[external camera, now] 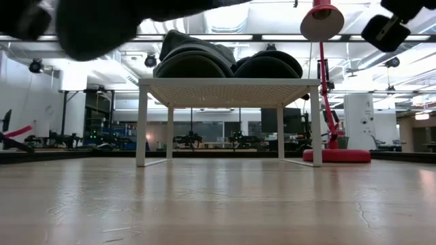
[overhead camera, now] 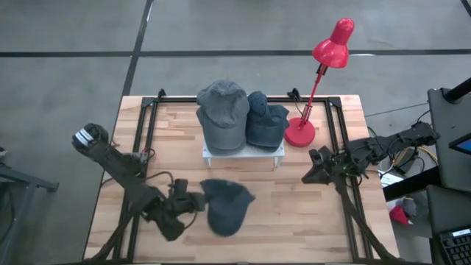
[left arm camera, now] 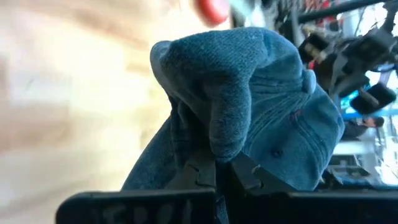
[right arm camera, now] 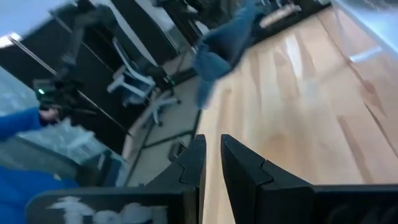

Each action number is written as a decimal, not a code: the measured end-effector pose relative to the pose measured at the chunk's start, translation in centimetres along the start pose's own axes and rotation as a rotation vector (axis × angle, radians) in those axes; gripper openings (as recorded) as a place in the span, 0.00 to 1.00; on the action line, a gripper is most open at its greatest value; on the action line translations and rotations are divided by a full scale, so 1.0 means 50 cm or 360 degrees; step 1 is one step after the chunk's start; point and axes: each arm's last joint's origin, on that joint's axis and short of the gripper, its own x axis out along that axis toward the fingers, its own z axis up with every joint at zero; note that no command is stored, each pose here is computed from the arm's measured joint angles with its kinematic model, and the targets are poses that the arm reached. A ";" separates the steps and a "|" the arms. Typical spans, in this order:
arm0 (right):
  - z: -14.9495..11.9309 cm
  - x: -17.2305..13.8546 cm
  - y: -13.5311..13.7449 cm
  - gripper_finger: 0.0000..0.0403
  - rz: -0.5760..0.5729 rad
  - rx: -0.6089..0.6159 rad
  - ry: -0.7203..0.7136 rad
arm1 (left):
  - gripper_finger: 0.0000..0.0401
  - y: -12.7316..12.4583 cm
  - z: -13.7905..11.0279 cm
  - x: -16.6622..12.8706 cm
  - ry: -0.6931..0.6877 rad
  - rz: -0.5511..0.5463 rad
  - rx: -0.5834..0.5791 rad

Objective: Pick & Place hat
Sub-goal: Stack the blue cap on the blue caps on the shelf

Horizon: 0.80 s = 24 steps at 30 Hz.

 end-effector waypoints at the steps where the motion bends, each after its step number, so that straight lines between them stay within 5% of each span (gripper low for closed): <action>1: 0.003 0.000 0.002 0.12 0.0022 0.0002 -0.0024 | 0.00 -0.012 0.005 0.009 -0.0037 -0.0007 0.0042; 9: 0.018 -0.002 0.017 0.16 0.0169 -0.0034 -0.0130 | 0.00 -0.106 0.023 0.082 -0.0233 -0.0012 0.0213; 24: 0.021 0.039 0.022 0.52 0.0197 -0.0182 0.0042 | 0.00 -0.172 -0.071 0.200 -0.0379 -0.0014 0.0273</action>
